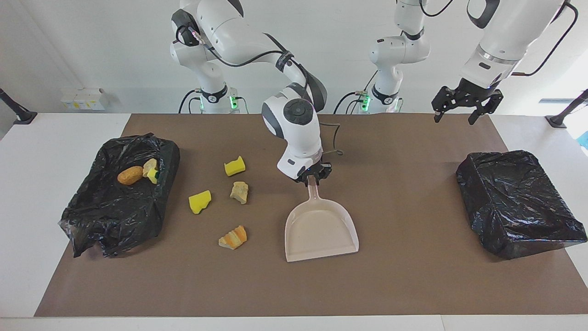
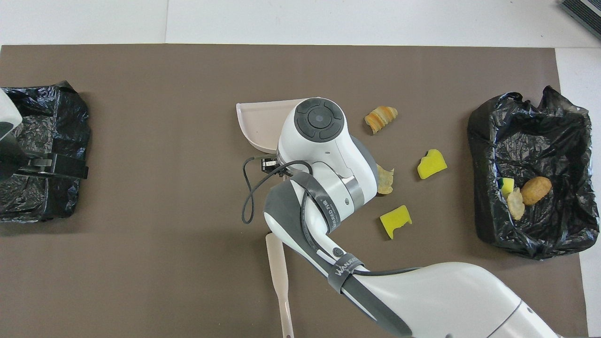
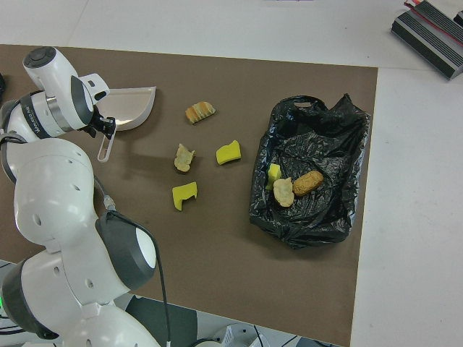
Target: Sweep and dump trash in bin
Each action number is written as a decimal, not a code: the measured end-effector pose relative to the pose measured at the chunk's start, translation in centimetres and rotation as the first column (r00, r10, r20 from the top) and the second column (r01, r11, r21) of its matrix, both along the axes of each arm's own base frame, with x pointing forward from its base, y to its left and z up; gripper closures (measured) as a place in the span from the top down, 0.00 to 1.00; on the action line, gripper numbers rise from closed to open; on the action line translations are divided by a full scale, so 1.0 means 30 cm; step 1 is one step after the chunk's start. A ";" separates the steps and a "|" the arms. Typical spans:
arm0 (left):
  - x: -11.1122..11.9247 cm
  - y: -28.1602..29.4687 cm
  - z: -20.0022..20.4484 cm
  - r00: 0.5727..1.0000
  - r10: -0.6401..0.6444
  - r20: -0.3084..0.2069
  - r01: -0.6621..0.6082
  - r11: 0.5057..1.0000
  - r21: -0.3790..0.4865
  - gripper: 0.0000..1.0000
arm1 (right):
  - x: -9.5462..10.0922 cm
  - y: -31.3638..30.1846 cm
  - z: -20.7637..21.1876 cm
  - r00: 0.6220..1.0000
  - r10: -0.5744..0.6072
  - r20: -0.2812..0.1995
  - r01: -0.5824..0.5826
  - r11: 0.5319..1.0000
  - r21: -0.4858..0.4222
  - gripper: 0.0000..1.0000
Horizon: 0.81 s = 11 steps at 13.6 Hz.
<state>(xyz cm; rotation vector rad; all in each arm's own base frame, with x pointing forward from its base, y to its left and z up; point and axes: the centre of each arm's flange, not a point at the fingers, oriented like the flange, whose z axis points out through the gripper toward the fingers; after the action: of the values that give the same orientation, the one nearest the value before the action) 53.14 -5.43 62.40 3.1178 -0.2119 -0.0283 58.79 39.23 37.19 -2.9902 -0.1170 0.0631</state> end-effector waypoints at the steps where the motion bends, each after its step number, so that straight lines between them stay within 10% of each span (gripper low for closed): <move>1: 0.027 -0.004 -0.008 1.000 -0.004 -0.014 0.004 1.000 -0.003 1.00 | 0.002 0.000 0.005 1.000 0.002 0.003 -0.002 1.000 0.002 0.71; 4: 0.116 -0.059 -0.075 0.998 -0.037 -0.045 0.037 0.999 -0.016 1.00 | 0.008 -0.049 0.079 1.000 -0.010 -0.005 0.010 1.000 -0.013 1.00; 11: 0.232 -0.395 -0.339 0.984 -0.179 -0.016 0.178 0.983 -0.051 1.00 | 0.001 -0.408 0.445 0.995 -0.086 -0.052 0.082 0.994 -0.073 1.00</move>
<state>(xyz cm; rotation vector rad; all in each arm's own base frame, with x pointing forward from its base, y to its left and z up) 60.10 -17.28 52.24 3.0376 -0.4831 -0.0567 58.83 27.00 50.54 -3.0567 0.0173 0.1426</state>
